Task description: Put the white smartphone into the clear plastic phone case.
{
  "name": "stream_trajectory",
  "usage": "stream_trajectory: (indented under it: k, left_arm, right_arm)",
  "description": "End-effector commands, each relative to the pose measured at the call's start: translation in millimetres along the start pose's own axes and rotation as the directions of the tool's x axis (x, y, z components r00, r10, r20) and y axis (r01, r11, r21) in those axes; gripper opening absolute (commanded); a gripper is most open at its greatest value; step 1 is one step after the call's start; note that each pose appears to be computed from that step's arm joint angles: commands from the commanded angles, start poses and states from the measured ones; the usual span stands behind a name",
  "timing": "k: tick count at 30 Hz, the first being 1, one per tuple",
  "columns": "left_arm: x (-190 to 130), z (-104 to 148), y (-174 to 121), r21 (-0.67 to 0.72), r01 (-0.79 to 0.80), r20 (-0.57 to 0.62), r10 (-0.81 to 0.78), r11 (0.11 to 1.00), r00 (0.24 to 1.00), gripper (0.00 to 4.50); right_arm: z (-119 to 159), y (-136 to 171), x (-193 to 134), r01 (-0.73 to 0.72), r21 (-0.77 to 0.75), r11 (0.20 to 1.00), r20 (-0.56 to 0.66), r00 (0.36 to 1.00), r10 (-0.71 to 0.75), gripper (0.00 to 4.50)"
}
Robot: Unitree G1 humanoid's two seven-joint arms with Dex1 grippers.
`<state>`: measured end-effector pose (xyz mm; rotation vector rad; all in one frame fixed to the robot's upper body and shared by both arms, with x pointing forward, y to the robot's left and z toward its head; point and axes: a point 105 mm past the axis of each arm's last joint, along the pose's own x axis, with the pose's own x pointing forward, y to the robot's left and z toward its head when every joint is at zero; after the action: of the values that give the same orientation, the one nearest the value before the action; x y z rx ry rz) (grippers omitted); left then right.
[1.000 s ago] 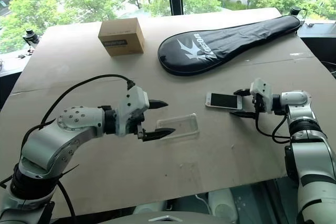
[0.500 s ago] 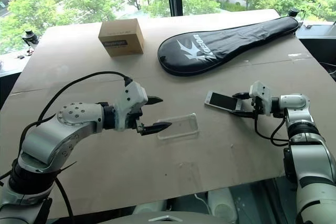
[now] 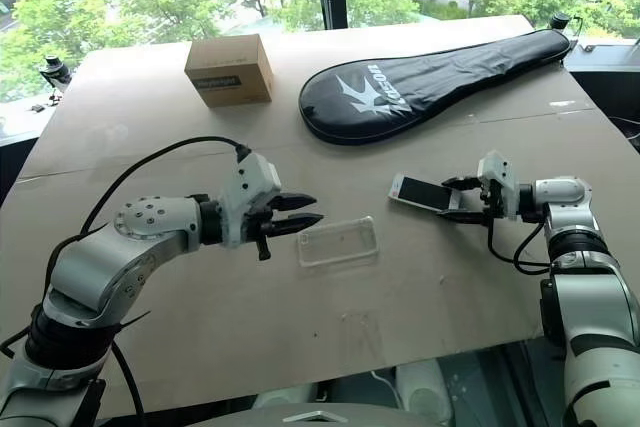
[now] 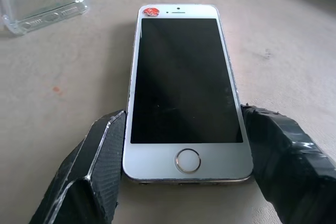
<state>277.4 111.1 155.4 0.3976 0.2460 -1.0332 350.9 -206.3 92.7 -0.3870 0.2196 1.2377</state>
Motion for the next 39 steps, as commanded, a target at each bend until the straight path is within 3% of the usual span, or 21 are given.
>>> stream_trajectory:
  k: [1,11,22,29,39]
  left_arm:
    - [-1,11,2,0.053,-0.012,0.051,0.009,0.999,0.999,0.04]
    - [6,15,11,0.077,-0.015,0.09,0.008,0.997,0.996,0.04]
    - [13,20,-6,0.07,0.072,0.129,-0.081,0.995,0.988,0.04]
    - [20,7,-15,0.073,0.13,0.063,-0.135,0.989,0.989,0.04]
    - [27,9,-24,0.07,0.158,0.058,-0.162,0.985,0.985,0.04]
  right_arm:
    - [12,16,4,-0.164,-0.105,0.981,-0.028,0.986,0.162,2.9]
    - [57,37,24,-0.298,-0.291,0.909,0.009,0.949,0.314,2.9]
    - [44,42,27,-0.392,-0.33,0.859,-0.151,0.92,0.361,2.9]
    - [44,44,35,-0.423,-0.392,0.817,-0.23,0.905,0.358,2.9]
    - [35,52,31,-0.465,-0.361,0.808,-0.241,0.884,0.401,2.9]
